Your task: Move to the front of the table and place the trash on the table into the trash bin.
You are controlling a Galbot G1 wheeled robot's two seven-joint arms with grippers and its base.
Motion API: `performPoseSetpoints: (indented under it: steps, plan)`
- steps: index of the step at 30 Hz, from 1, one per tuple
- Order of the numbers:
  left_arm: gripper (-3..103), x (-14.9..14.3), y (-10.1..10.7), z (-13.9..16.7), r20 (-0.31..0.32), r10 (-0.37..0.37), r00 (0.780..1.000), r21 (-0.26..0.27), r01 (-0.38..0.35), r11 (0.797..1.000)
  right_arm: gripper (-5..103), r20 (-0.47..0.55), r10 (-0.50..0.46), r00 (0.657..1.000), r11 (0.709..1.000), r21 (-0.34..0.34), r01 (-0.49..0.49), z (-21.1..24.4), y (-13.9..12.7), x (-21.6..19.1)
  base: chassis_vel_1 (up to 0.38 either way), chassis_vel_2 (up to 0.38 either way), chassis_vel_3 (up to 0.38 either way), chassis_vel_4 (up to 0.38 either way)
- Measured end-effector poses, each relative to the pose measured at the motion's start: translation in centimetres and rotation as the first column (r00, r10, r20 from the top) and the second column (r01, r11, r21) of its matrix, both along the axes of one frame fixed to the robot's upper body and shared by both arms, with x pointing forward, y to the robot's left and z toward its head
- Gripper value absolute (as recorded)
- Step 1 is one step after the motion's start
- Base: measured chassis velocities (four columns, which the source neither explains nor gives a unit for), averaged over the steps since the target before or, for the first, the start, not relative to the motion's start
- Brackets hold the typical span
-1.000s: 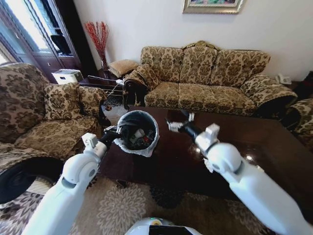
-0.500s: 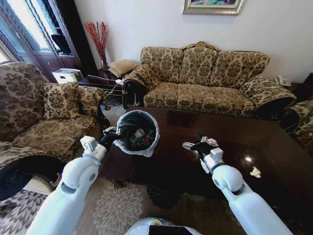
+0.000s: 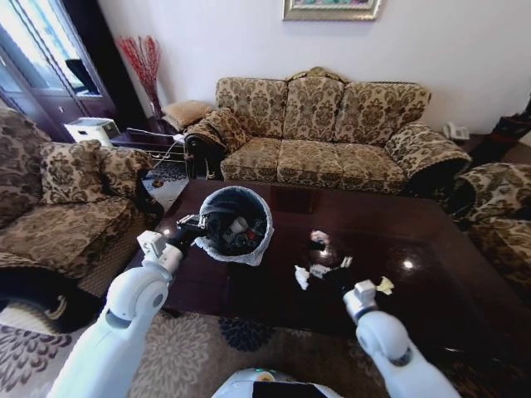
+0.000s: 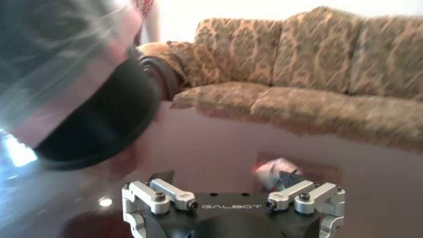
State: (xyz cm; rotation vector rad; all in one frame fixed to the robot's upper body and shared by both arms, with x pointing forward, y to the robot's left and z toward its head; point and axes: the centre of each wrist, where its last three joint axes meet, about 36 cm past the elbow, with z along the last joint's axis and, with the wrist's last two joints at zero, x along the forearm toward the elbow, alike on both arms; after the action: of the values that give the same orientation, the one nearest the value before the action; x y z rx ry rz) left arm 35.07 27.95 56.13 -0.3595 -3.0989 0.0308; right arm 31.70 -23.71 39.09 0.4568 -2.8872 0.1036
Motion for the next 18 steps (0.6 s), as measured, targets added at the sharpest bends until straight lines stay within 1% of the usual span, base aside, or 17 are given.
performPoseSetpoints:
  steps: [1, 3, 4, 6, 9, 16, 17, 18]
  plan:
    - [3, 0.0, 0.0, 0.0, 0.0, 0.0, 1.0, 0.0, 0.0, 1.0, 100, 0.0, 0.0, 1.0, 1.0, 0.0, 0.0, 0.0, 0.0, 0.0, -0.072, -0.059, 0.023, 0.05]
    - [3, 0.0, -0.1, 0.0, 0.002, -0.002, 1.0, -0.004, 0.002, 1.0, 100, -0.037, 0.023, 0.999, 0.999, 0.038, -0.022, -1.8, 0.9, 0.0, -0.005, -0.03, -0.006, 0.005]
    - [3, 0.0, -0.1, 0.0, 0.002, -0.002, 1.0, -0.004, 0.002, 1.0, 100, -0.037, 0.023, 0.999, 0.999, 0.038, -0.022, -1.8, 0.9, 0.0, 0.0, 0.0, 0.0, 0.0]
    - [3, 0.0, -0.1, 0.0, 0.003, -0.002, 1.0, 0.0, 0.002, 1.0, 100, -0.061, 0.023, 0.998, 0.998, 0.062, -0.019, -3.2, 1.4, 0.3, 0.058, 0.071, -0.026, -0.017]
    - [3, 0.1, 0.1, 0.0, 0.005, -0.005, 1.0, 0.007, 0.005, 1.0, 100, -0.078, 0.012, 0.997, 0.998, 0.067, -0.007, -4.2, 1.6, 0.7, 0.05, 0.081, -0.029, -0.022]
    - [3, 0.3, 0.0, 0.1, 0.008, -0.014, 1.0, 0.009, 0.014, 1.0, 100, -0.123, -0.031, 0.992, 0.998, 0.051, 0.038, -6.2, 1.5, 1.3, 0.0, 0.0, 0.0, 0.0]
    - [3, 0.4, 0.0, 0.0, 0.008, -0.015, 1.0, 0.007, 0.015, 1.0, 103, -0.132, -0.04, 0.99, 0.998, 0.051, 0.047, -6.6, 1.5, 1.3, 0.0, 0.0, 0.0, 0.0]
    - [3, 0.4, -0.1, 0.0, 0.008, -0.015, 1.0, 0.005, 0.015, 1.0, 100, -0.137, -0.045, 0.989, 0.997, 0.05, 0.053, -7.2, 1.5, 1.3, 0.0, 0.0, 0.0, 0.0]
